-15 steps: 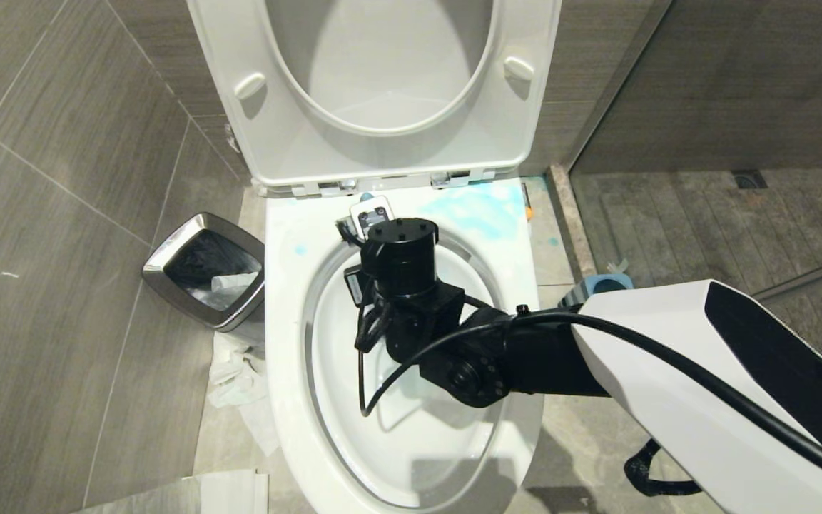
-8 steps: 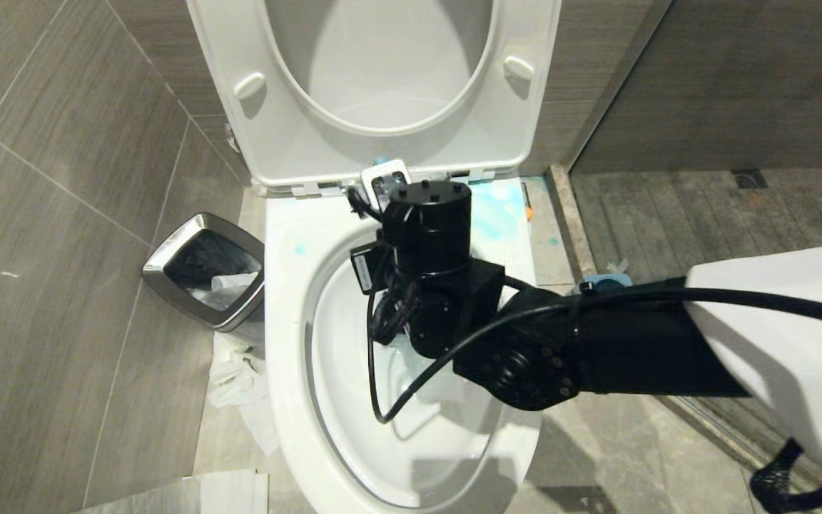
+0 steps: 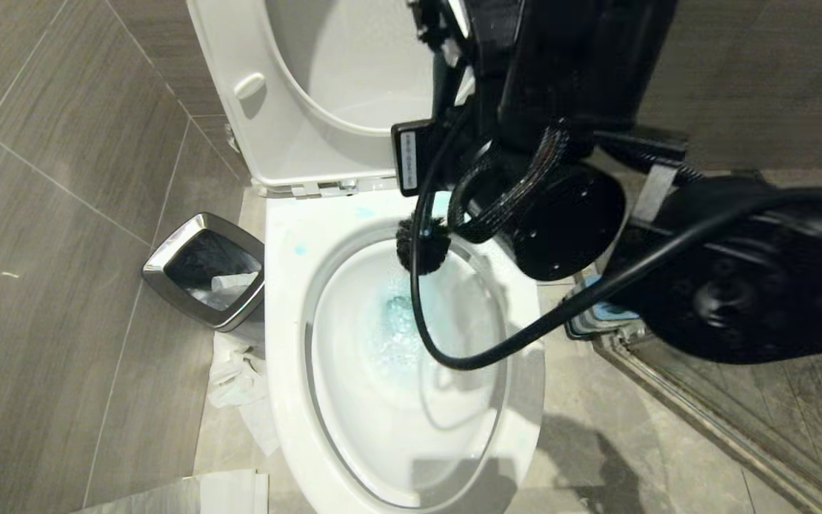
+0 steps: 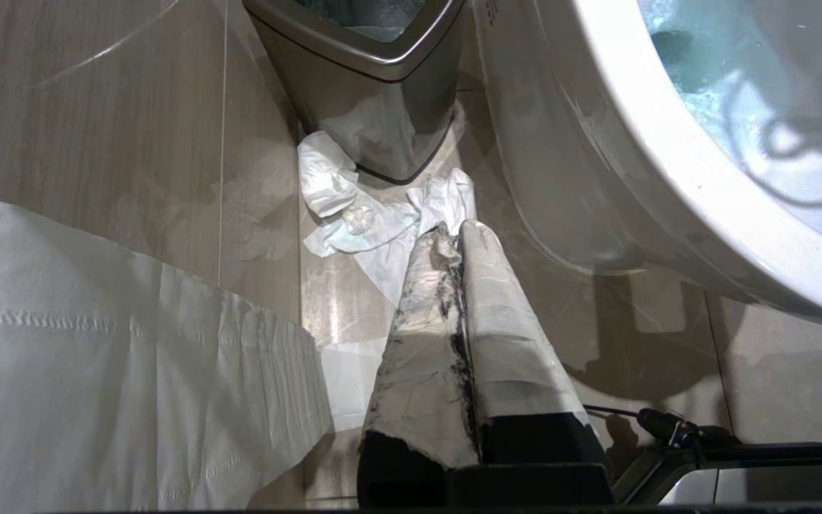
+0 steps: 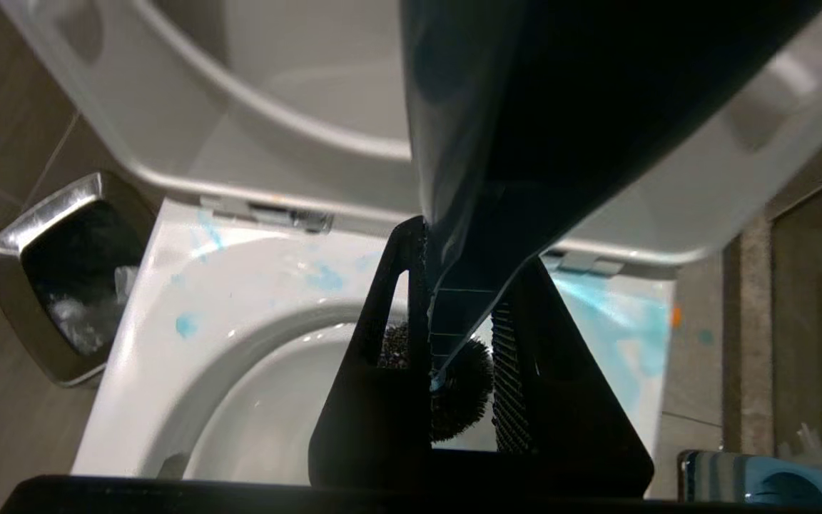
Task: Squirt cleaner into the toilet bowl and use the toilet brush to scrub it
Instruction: Scrub the toilet bowl
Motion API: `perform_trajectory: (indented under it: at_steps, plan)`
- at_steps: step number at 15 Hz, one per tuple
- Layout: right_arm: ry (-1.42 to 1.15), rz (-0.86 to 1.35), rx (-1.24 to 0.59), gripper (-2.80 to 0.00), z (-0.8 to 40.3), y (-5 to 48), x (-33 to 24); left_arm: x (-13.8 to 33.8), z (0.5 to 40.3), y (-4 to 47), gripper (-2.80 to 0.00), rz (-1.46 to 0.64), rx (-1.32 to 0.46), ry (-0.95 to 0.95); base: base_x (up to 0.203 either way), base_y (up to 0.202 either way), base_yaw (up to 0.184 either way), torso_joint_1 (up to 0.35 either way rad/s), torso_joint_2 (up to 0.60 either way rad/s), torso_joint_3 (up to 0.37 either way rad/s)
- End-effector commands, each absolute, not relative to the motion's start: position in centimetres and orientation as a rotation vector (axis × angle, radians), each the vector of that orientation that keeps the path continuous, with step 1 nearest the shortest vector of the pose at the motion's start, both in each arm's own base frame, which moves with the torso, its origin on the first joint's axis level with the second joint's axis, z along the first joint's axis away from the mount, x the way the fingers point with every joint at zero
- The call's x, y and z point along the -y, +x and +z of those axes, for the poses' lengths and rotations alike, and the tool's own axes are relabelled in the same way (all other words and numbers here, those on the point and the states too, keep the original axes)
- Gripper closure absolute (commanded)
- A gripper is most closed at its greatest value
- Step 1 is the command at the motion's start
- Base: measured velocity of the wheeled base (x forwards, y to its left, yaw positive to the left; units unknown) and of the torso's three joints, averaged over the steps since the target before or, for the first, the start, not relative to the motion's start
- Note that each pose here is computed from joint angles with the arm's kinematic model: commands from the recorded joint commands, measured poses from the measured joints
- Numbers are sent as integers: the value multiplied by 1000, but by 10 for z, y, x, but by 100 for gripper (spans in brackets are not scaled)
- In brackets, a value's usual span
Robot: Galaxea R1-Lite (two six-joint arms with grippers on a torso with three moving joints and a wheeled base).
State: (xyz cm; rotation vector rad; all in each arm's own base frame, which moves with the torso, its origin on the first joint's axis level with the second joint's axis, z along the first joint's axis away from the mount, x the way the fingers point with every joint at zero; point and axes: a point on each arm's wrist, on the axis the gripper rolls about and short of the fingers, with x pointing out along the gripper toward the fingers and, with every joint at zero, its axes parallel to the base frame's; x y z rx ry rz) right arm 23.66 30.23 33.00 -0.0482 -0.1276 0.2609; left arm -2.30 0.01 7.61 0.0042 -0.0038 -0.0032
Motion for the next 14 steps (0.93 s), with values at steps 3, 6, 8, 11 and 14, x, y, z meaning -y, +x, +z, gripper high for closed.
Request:
perform_trajectory:
  at_steps: [3,6,8,11,14]
  plan:
    - [-16,234,242,0,390,205,-261,0,76,-23,0,-3,3,5,0,0,0,0,0,0]
    - [-27,220,289,0,408,196,-247,0,76,-23,0,-3,3,5,0,0,0,0,0,0]
    - [-31,216,300,0,413,192,-242,0,76,-23,0,-3,3,5,0,0,0,0,0,0]
    - [-37,208,317,0,419,189,-237,0,76,-23,0,-3,3,5,0,0,0,0,0,0]
    - [-49,202,329,0,424,186,-233,0,76,-23,0,-3,3,5,0,0,0,0,0,0]
